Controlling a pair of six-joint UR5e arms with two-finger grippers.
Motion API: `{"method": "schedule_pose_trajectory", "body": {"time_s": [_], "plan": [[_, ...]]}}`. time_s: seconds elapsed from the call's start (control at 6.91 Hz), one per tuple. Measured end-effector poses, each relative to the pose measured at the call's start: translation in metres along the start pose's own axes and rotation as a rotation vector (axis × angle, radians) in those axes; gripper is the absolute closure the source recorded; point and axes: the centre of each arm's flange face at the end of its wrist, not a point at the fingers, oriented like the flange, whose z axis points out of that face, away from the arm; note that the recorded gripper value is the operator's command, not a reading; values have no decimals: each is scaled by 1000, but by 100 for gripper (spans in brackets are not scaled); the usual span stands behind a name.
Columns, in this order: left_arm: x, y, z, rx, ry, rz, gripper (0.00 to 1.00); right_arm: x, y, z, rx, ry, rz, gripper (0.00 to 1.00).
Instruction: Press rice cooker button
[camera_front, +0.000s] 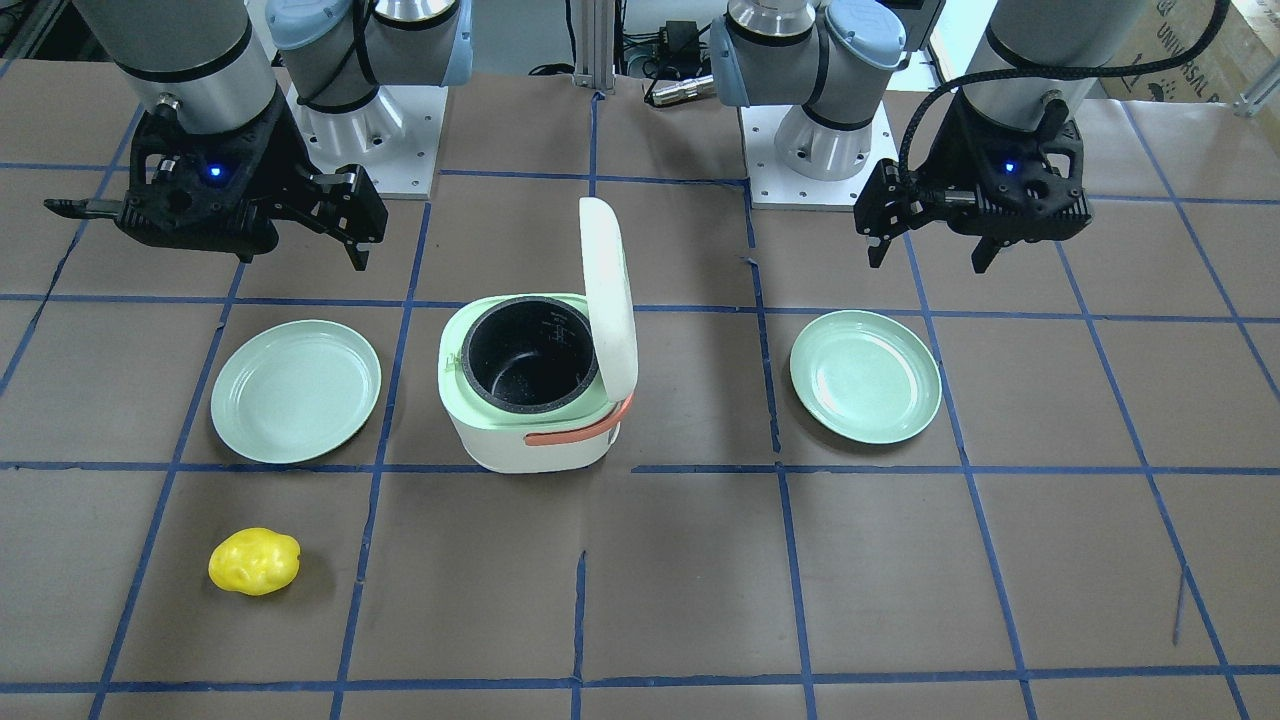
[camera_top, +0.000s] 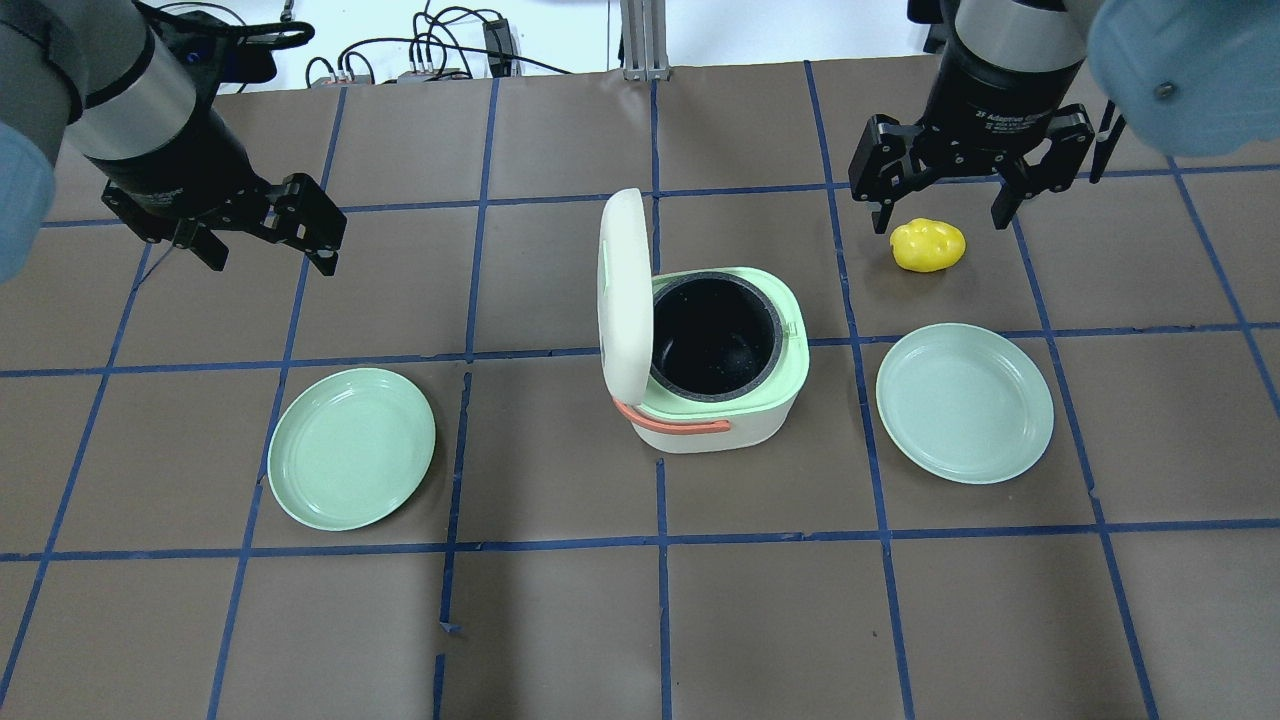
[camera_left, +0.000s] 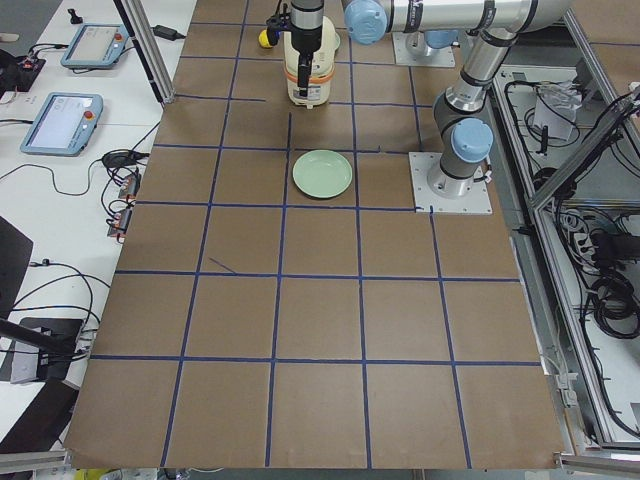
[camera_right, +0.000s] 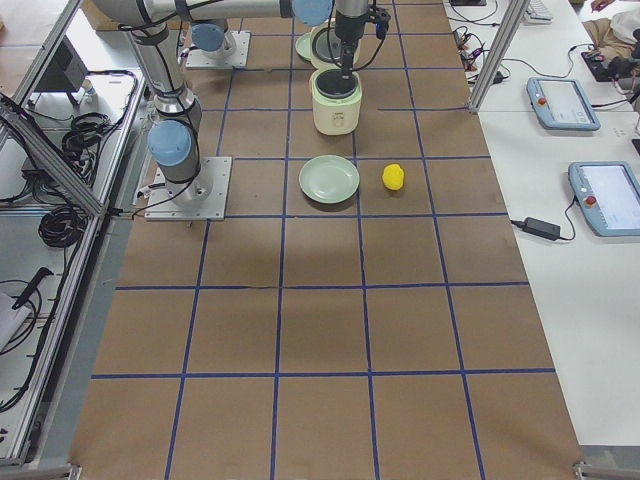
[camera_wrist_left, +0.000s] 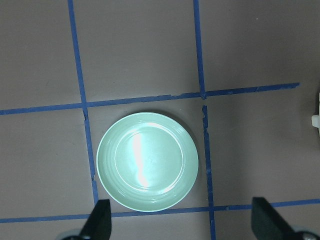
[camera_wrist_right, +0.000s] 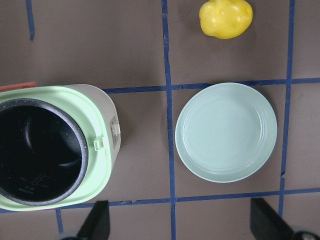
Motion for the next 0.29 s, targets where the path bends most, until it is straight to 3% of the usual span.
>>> {"method": "schedule_pose_trajectory", "body": {"time_s": [0.29], "plan": [[0, 0, 0, 0, 1, 0, 0, 1, 0, 2, -5, -11, 2, 1]]}}
